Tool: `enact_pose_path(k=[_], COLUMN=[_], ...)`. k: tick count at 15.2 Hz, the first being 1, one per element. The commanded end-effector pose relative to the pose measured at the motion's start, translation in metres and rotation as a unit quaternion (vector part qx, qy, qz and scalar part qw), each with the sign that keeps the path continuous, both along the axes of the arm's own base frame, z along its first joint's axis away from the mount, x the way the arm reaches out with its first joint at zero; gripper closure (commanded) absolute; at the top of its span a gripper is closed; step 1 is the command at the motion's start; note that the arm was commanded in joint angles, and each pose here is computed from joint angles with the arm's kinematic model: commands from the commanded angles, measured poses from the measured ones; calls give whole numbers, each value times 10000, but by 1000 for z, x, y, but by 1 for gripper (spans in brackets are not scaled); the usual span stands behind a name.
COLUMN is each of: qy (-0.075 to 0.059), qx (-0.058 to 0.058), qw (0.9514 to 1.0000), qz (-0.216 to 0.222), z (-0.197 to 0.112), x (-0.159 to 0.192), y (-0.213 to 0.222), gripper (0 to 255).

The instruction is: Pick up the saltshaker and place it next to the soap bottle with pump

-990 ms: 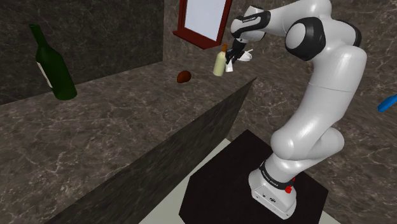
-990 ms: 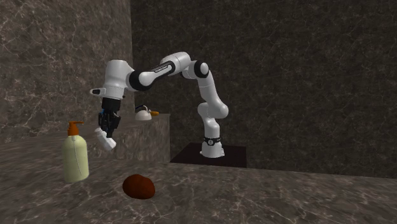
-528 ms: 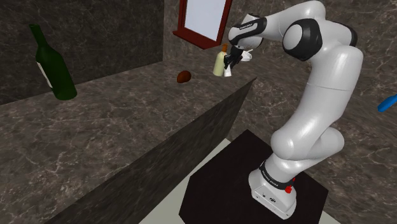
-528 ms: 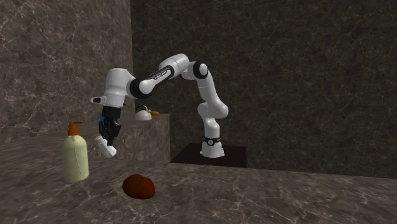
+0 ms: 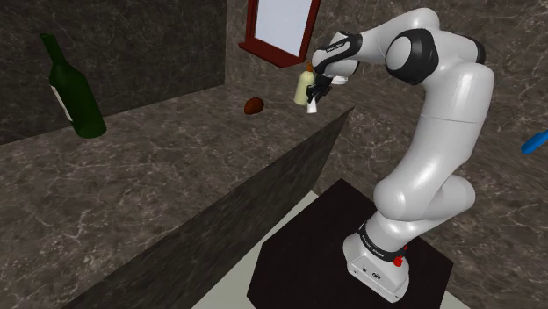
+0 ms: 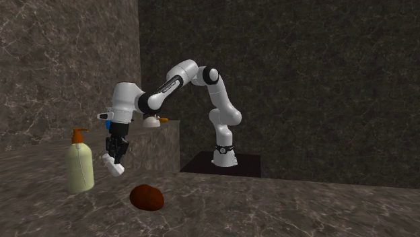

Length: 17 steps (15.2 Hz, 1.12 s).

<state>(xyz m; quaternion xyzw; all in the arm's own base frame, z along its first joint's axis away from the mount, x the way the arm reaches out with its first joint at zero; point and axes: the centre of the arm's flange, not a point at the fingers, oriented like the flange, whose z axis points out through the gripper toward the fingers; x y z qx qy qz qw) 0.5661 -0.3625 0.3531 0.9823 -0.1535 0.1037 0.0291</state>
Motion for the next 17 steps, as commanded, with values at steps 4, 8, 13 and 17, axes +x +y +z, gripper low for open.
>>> enact_pose_path(k=[4,8,13,17], qy=[-3,-3,-3,-3], qx=[-2,-2,-2,-2], qw=[10000,10000,10000,10000], qz=[-1,-1,-1,-1], z=[-6,-6,-6,33], x=[1,1,1,-7], y=[-1,-1,-1,3], gripper=[255,255,0,0])
